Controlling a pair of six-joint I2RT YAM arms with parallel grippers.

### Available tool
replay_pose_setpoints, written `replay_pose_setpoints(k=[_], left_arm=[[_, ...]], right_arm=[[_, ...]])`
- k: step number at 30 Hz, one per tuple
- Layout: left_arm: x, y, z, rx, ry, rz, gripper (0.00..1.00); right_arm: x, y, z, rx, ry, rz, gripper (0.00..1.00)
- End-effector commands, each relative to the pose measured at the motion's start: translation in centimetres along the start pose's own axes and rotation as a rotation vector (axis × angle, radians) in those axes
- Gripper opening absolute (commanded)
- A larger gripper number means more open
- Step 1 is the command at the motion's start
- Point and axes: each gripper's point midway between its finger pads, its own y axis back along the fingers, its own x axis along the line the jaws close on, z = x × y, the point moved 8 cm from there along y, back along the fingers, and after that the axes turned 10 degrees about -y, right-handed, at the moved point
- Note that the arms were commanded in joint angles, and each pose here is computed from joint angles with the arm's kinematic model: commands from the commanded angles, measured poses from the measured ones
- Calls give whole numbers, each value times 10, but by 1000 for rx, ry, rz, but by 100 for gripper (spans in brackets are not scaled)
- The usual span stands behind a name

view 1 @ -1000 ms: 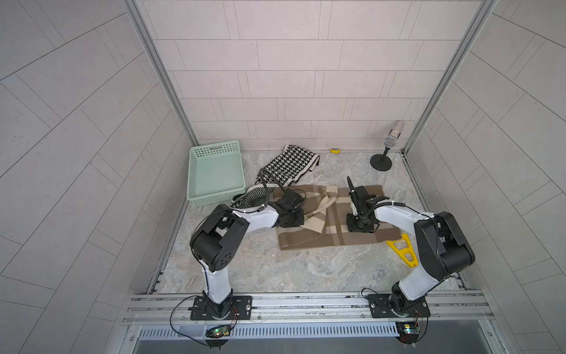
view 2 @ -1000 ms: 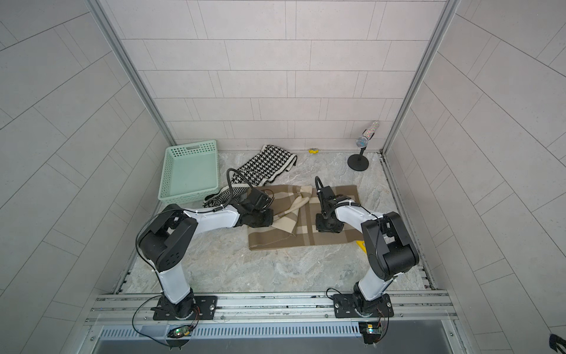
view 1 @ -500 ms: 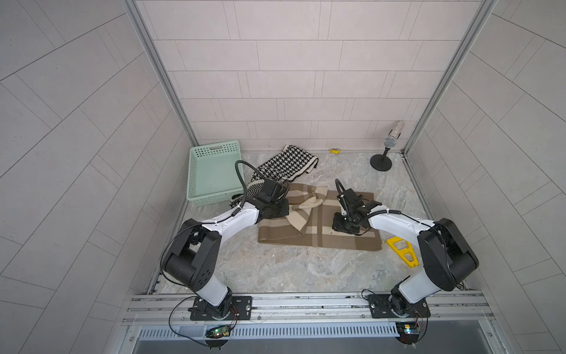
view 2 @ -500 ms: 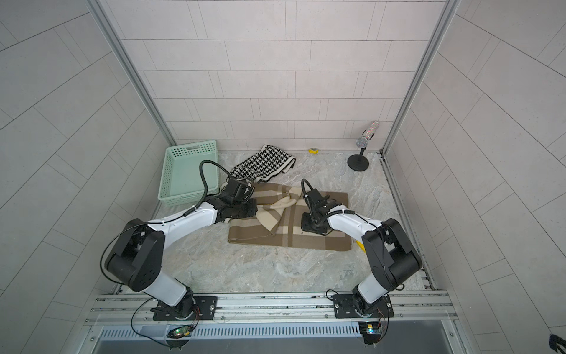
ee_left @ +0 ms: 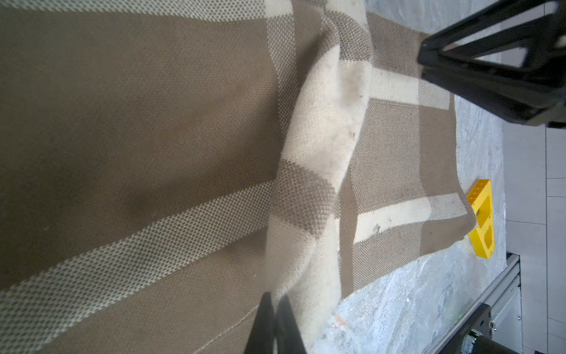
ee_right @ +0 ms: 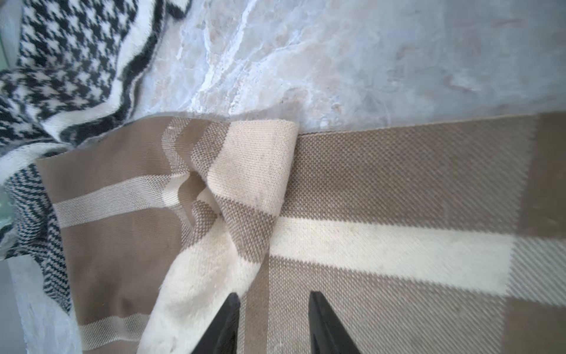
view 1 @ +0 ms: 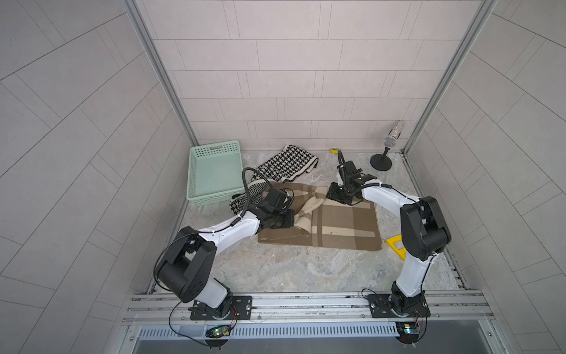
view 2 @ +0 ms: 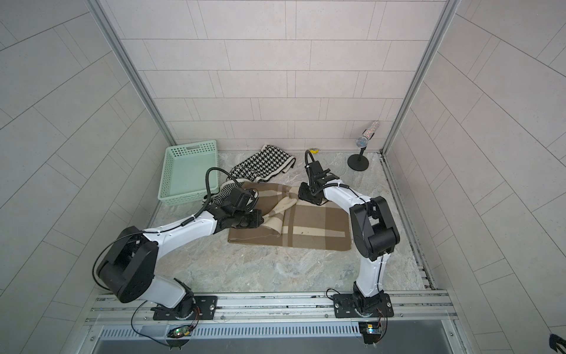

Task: Roll up the scarf and place it into the basket
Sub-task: Fold the scarf at the center of the board.

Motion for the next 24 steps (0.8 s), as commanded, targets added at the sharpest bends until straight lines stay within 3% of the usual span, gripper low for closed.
replay_pose_setpoints(k=[1, 8, 13, 19, 24], left_arm=[[-2, -3, -2, 4, 4, -27, 0], [-2, -5, -3, 14, -1, -34, 0], [-4, -3, -3, 12, -2, -43, 0], [-20, 16, 2, 24, -71, -66, 0], [-62, 45, 11, 52, -234, -80, 0]], right_arm=[[9, -7, 8, 4, -13, 32, 44], [9, -36, 10, 39, -40, 44, 44], [16, -40, 16, 41, -28, 79, 33], [22, -18, 29, 3, 18, 64, 1], [25, 15, 42, -25, 96, 39, 0]])
